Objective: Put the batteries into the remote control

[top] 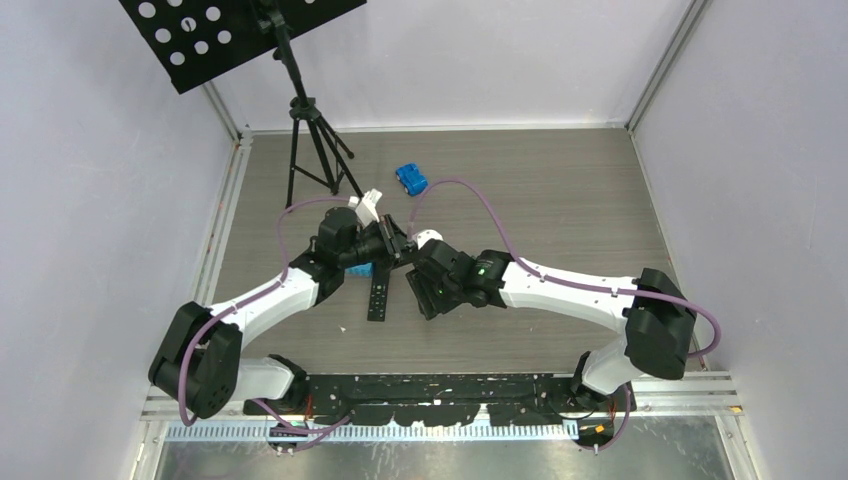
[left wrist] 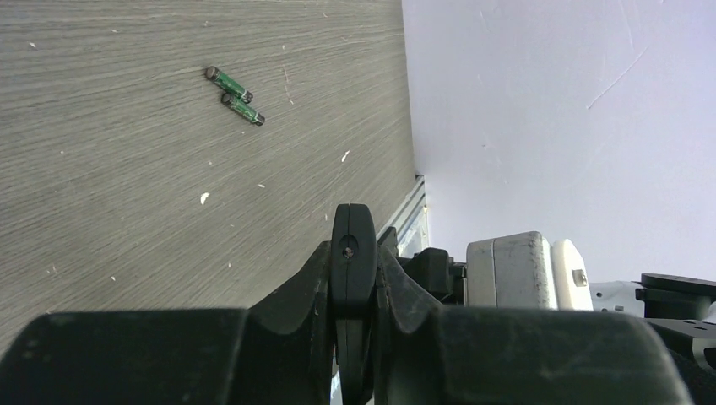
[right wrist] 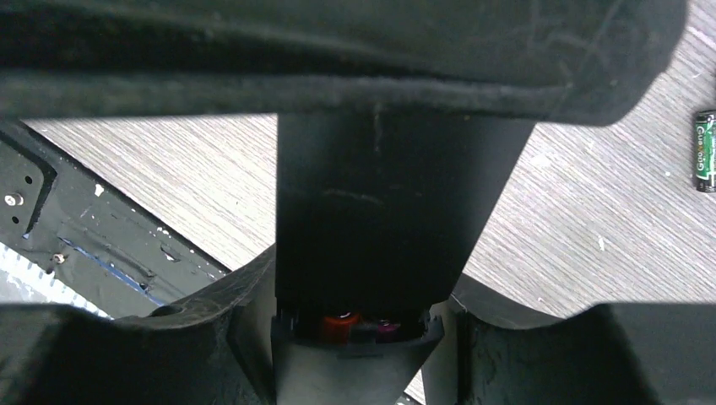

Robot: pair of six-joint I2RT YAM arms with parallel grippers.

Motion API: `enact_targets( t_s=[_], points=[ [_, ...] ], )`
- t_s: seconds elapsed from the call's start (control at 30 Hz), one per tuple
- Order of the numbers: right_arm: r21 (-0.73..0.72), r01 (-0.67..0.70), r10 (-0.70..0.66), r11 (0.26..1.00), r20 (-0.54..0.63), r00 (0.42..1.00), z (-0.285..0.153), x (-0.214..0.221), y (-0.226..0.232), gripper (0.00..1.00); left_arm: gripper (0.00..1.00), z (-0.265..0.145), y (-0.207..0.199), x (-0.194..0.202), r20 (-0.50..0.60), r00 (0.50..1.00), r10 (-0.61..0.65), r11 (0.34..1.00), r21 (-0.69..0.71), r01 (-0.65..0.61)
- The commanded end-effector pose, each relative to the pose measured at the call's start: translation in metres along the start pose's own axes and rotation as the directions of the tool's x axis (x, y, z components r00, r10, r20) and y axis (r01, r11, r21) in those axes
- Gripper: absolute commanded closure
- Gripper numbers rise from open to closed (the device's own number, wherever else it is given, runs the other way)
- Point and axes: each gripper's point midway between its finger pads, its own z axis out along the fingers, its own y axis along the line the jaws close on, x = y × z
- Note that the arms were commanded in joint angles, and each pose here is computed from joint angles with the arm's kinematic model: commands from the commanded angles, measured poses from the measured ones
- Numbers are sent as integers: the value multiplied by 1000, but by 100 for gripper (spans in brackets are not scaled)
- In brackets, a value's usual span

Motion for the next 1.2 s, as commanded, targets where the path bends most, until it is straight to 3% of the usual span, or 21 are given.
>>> enact_targets(
  t_s=[0.0,0.13,0.37,0.6,0.77,0.9,1.17],
  points=[
    [22,-7,5,1000,70,998,-13,-25,-2,46,100,-5,-36,-8,7,999,37,993,110,-37],
    [13,-6,4,1000,87,996,-18,-29,0,45,100,-3,-30,-7,7,1000,30,995,97,-30],
    [-69,-10,20,998,138,990,-32,-33,10,16,100,-2,-27,-10,12,1000,17,996,87,-18],
    [-107,-35,54,994,175,983,-45,-38,12,6,100,-2,-23,-14,25,1000,-4,997,73,2],
    [-157,-136,171,978,237,956,-63,-44,11,0,100,-4,-26,-18,44,999,-15,997,80,11],
    [-216,-274,335,937,339,879,-74,-51,4,0,100,-7,-31,-22,63,998,-28,996,88,23],
    [-409,-496,642,766,448,622,-98,-65,-12,0,100,-9,-41,-30,92,994,-65,992,112,54]
  ],
)
